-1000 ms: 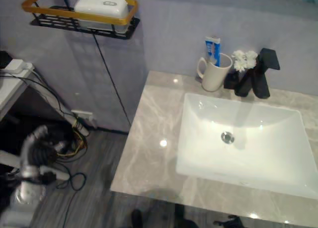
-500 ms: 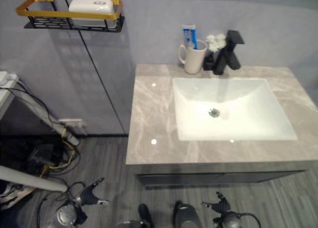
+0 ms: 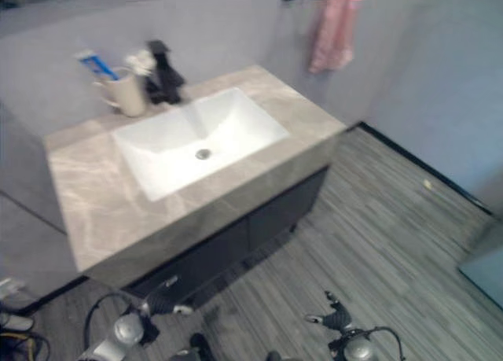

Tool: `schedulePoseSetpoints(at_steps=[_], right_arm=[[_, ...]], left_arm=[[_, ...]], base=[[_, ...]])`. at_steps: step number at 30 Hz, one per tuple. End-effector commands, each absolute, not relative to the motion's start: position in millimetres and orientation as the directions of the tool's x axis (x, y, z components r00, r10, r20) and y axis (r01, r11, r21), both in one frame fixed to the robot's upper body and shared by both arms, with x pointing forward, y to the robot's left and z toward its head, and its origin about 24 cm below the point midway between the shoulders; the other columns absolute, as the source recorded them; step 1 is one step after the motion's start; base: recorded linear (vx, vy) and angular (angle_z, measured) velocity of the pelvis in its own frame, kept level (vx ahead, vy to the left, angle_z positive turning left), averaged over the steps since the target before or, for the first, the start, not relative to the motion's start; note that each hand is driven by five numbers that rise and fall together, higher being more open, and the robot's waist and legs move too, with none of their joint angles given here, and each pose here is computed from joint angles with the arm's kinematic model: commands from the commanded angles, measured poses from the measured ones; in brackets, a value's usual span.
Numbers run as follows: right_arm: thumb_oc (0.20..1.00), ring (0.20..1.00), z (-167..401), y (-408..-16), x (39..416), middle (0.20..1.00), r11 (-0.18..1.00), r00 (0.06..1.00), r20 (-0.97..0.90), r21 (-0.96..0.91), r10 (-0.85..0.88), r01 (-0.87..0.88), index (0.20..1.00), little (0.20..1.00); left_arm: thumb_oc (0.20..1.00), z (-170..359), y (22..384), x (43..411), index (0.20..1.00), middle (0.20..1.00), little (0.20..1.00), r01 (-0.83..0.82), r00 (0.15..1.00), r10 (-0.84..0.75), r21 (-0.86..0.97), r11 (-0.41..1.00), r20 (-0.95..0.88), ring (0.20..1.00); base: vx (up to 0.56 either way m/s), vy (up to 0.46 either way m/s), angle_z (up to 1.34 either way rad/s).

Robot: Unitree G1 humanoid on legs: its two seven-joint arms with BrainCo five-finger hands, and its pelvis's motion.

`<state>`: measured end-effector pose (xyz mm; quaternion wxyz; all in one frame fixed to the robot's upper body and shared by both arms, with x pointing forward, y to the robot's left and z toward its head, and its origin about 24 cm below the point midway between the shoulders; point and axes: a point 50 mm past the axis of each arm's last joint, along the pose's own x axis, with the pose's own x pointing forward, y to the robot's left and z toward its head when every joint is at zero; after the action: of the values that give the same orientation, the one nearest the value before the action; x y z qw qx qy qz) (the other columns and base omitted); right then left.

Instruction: Put brush and paste in cup on sink, flatten towel.

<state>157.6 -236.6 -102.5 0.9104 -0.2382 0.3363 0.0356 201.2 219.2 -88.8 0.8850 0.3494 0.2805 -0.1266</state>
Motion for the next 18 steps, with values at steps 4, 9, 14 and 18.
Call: schedulePoseSetpoints(at_steps=[4, 9, 14, 18], right_arm=[[1.000, 1.000, -82.9, -244.9, 189.8, 1.000, 0.843, 0.850, -0.512, -0.507, -0.126, -0.180, 1.000, 1.000], [1.000, 1.000, -76.4, -253.3, 197.3, 1.000, 0.824, 0.859, -0.488, -0.544, -0.154, -0.161, 1.000, 1.000], [1.000, 1.000, -86.1, -243.6, 192.4, 1.000, 0.833, 0.842, -0.521, -0.521, -0.139, -0.184, 1.000, 1.000], [1.000, 1.000, -88.4, -232.7, 198.3, 1.000, 0.847, 0.842, -0.525, -0.498, -0.125, -0.185, 1.000, 1.000]], left_arm=[[1.000, -76.1, 199.8, 226.4, 1.000, 1.000, 1.000, 0.318, 0.880, -0.022, 0.556, 0.768, -0.474, 1.000], [1.000, -76.8, 201.0, 228.6, 1.000, 1.000, 1.000, 0.275, 0.886, 0.015, 0.551, 0.788, -0.464, 1.000], [1.000, -72.6, 199.1, 234.1, 1.000, 1.000, 1.000, 0.221, 0.909, 0.046, 0.574, 0.789, -0.414, 1.000], [1.000, -66.5, 206.3, 235.4, 1.000, 1.000, 1.000, 0.214, 0.915, 0.044, 0.574, 0.790, -0.401, 1.000]], base=[[0.02, 0.006, -1.29], [0.07, 0.136, -2.02], [0.08, 0.136, -0.92], [0.06, 0.125, -0.48]])
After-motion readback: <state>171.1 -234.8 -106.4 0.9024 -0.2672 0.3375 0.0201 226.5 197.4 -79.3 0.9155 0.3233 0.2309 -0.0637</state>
